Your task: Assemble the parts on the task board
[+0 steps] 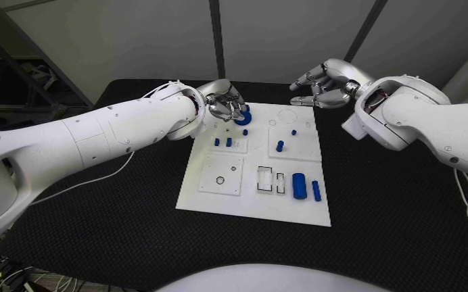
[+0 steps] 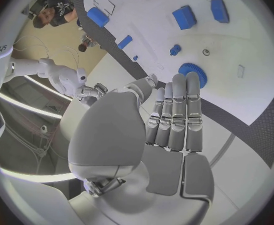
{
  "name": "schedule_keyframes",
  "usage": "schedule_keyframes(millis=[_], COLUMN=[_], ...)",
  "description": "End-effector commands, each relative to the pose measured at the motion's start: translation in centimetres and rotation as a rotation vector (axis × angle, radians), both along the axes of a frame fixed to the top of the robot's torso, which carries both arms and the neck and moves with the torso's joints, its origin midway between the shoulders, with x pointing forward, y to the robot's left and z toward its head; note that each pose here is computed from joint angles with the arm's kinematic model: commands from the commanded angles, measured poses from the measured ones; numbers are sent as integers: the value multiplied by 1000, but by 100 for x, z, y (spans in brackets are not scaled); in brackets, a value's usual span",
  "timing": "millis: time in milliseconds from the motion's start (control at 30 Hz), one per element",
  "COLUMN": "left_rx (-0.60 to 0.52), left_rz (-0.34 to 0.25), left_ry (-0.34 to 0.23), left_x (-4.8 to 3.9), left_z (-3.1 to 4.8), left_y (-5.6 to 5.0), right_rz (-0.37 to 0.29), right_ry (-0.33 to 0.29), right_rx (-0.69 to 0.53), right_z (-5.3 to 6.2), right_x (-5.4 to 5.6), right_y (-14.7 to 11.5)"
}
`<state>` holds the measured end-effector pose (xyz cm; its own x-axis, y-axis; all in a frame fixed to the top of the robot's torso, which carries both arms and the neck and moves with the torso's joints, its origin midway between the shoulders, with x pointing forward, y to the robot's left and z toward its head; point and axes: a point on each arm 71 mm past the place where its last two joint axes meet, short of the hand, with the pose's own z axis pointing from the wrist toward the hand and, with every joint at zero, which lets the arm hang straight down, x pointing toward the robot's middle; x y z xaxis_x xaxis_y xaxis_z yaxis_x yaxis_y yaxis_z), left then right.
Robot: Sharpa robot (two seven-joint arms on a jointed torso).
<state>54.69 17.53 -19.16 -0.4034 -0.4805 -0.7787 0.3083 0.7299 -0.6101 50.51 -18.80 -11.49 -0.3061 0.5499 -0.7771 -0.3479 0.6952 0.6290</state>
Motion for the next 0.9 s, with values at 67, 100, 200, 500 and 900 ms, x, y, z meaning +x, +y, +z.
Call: schedule_keyframes(millis=[67,100,200,500,900], left_rx=[85,97,148,263,350], left_rz=[-119,-124,-137,-156,-170], left_ry=[-116,-117,-108,-53,-29], left_x=[-10,-10,8,24,30], left_z=[-8,-20,-86,-203,-259], left_y=[-119,-130,-191,-309,-363], right_rz=[10,10,10,14,18], right_ry=[-6,-6,-6,-6,-6], right_rx=[7,7,8,8,9], right_z=[16,16,16,16,16], right_x=[0,0,1,-1,-1], right_y=[22,23,23,45,61])
